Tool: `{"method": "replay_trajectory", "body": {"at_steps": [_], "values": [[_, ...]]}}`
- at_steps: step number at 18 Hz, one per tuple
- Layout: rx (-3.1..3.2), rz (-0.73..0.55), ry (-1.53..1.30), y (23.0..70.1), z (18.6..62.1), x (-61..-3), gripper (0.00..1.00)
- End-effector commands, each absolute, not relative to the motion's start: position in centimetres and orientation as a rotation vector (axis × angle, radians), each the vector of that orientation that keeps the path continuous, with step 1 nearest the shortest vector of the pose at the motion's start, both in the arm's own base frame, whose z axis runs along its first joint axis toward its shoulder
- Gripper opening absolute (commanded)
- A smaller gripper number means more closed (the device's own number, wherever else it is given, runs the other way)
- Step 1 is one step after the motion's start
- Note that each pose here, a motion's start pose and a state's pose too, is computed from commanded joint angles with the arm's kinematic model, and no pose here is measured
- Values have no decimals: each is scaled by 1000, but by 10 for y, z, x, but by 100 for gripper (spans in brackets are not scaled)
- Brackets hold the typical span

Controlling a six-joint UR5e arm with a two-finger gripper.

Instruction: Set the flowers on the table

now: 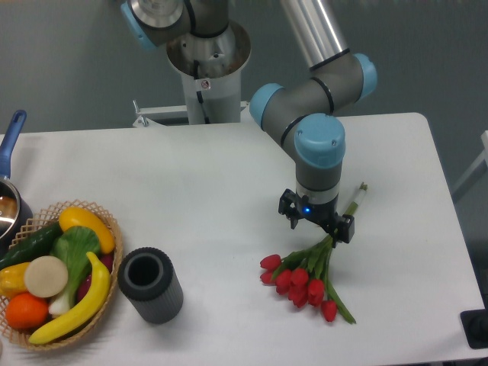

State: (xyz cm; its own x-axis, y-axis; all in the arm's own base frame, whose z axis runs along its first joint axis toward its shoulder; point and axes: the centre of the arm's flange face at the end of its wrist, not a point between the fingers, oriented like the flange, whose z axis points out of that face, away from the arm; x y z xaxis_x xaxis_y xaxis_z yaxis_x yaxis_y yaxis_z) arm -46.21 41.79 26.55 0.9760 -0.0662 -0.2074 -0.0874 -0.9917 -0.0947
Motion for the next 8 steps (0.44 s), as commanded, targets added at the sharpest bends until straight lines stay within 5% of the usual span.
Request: {"method": "replay_trajectory", "body": {"at_steps": [8], "values": [[-3020,321,120,411,269,-461,100]]}}
